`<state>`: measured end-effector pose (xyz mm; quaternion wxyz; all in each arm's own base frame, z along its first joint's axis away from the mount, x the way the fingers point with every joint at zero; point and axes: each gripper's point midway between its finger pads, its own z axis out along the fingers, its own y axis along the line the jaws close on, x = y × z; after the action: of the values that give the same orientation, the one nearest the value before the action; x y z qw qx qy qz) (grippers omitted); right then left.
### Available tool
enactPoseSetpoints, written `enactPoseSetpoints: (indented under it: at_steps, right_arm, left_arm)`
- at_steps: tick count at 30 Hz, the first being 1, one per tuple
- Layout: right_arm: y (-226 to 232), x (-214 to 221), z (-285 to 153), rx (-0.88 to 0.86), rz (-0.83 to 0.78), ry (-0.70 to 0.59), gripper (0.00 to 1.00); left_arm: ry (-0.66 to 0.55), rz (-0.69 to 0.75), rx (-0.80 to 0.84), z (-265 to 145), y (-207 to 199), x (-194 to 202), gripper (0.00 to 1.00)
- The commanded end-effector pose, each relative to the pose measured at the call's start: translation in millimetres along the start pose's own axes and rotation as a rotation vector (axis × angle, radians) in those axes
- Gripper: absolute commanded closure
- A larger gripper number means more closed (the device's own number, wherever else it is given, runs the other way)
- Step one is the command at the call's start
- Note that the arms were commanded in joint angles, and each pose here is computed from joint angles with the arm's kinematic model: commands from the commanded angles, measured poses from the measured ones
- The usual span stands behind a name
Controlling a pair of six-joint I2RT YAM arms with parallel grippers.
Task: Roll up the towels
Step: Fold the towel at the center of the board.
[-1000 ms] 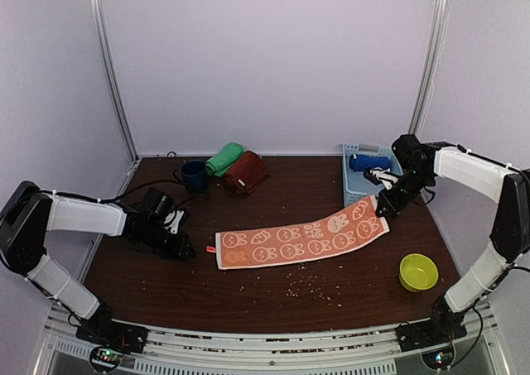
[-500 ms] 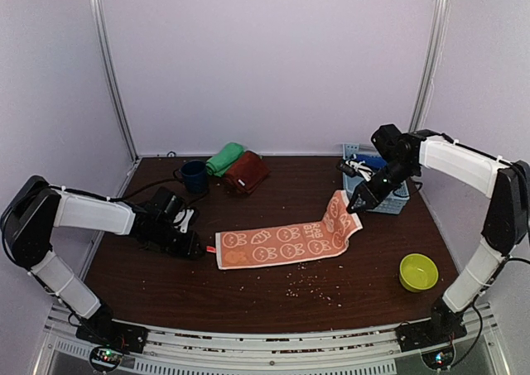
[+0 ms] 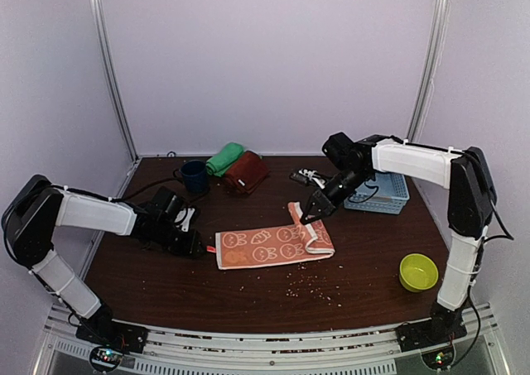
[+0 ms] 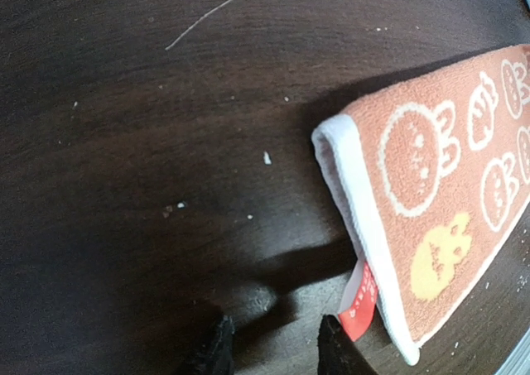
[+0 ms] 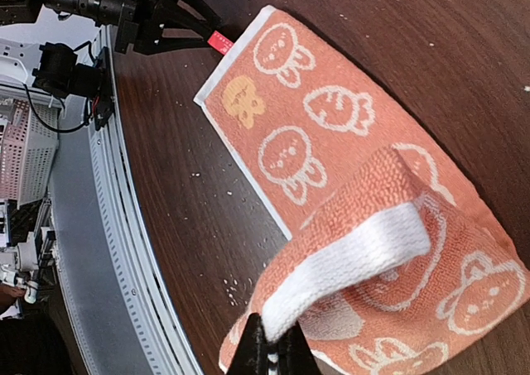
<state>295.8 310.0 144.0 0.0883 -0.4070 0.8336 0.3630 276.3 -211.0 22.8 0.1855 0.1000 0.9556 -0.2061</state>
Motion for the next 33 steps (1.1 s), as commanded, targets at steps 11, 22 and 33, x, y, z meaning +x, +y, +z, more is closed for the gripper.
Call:
enactPoseSetpoints:
  at_steps: [11,22,33]
  right_arm:
    - [22.9,-35.9,76.6,-0.1,0.082,-0.01,1.0]
    - [12.3,-61.4,112.3,-0.032,0.162,-0.066,1.0]
    - [26.4,-73.4,139.3,-0.049,0.138,-0.044,1.0]
  left_arm:
    - [-0.039,0.003,0.097,7.5,-15.3,-0.7,0.64]
    - [-0.027,0.03,0.175,14.2,-32.9,4.3,0.64]
    - [-0.013,0.025,0.174,20.2,-31.7,9.7,0.64]
